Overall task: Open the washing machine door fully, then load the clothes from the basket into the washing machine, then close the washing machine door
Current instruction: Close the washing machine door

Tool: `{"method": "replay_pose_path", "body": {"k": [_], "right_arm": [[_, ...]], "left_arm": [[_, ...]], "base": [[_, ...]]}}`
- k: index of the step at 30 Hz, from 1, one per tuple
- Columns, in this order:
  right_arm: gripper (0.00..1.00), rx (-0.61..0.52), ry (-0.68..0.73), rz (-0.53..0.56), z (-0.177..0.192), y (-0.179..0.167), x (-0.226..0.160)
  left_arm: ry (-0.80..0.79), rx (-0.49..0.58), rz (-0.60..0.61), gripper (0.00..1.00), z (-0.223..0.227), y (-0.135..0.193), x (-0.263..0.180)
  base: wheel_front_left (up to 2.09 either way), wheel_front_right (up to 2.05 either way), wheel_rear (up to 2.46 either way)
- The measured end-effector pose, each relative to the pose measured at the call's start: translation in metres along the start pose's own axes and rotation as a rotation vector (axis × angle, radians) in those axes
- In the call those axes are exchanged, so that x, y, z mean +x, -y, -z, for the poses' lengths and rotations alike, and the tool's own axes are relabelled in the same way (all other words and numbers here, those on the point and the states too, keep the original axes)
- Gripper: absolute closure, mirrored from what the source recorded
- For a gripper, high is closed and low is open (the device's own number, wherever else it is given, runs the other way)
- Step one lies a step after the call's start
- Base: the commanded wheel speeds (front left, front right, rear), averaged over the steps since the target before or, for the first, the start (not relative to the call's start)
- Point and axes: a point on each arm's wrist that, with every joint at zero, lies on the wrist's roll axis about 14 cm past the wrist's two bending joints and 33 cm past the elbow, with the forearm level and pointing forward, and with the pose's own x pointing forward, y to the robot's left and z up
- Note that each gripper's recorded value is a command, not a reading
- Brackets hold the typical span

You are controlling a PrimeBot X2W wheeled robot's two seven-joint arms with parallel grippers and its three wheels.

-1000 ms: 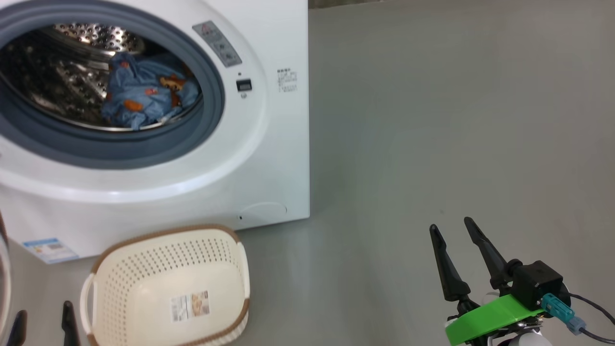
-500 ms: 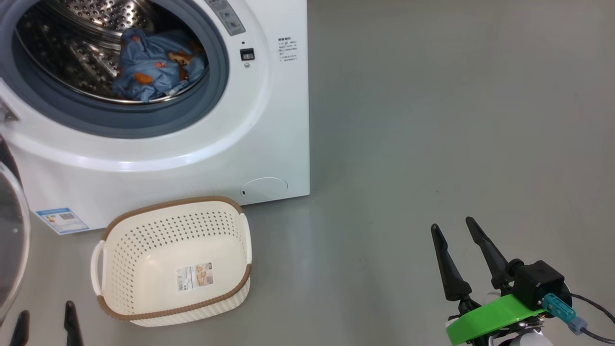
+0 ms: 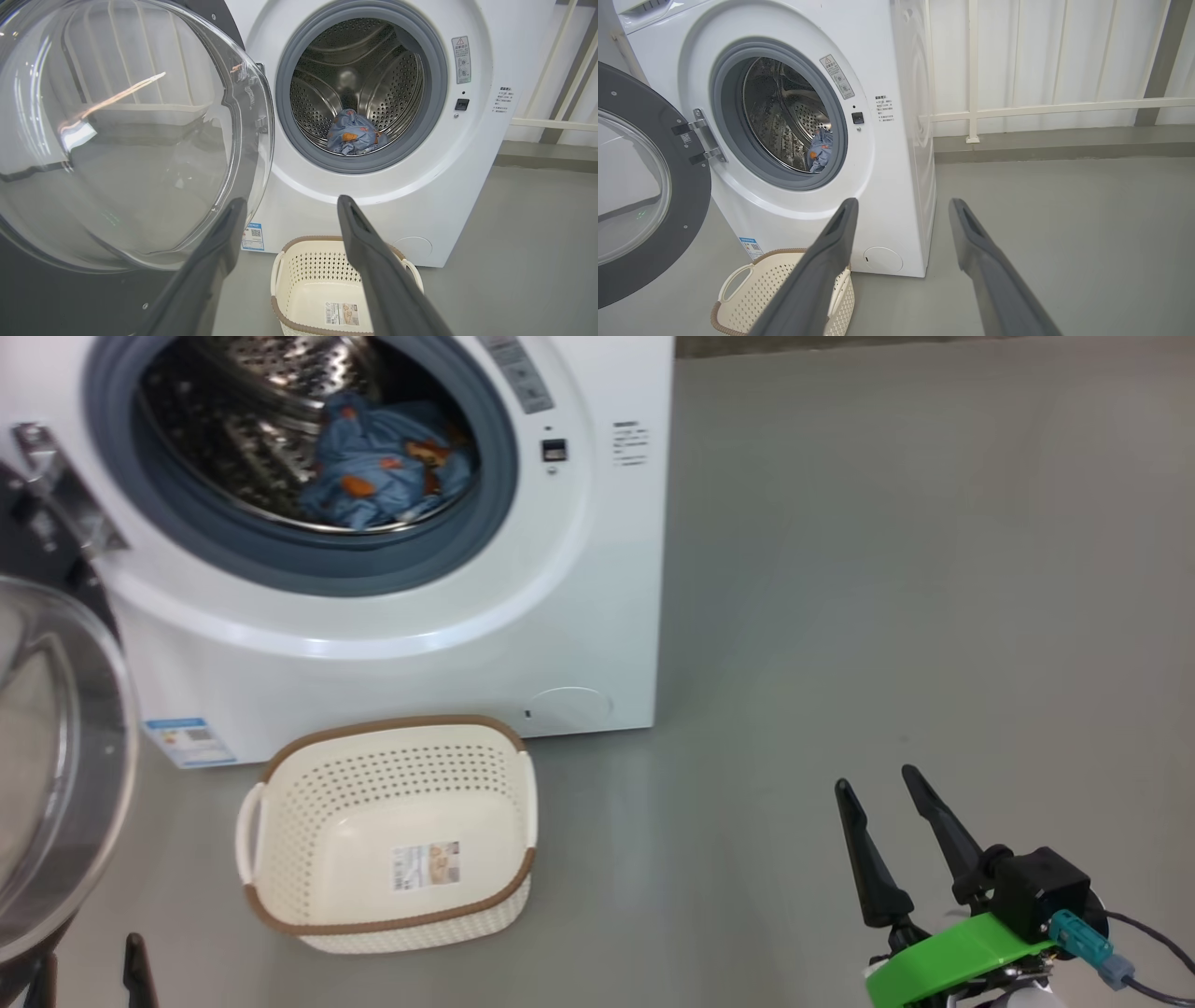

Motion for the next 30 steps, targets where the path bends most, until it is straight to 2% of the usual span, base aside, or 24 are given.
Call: {"method": "replay_pose_path", "body": {"k": [13, 30], "right_arm": [[0.00, 0.010, -0.047, -0.158, 0.019, -0.052, 0.019], [0.00, 0.034, -0.065, -0.396, 0.027, -0.138, 0.037]], "left_arm": [[-0.022, 0.002, -0.192, 0.00, 0.006, -0.056, -0.043], [-0.002, -0.001, -0.428, 0.00, 0.002, -0.111, -0.115]], "base": [[0.00, 0.00, 0.00], [0.00, 0.00, 0.00]]}}
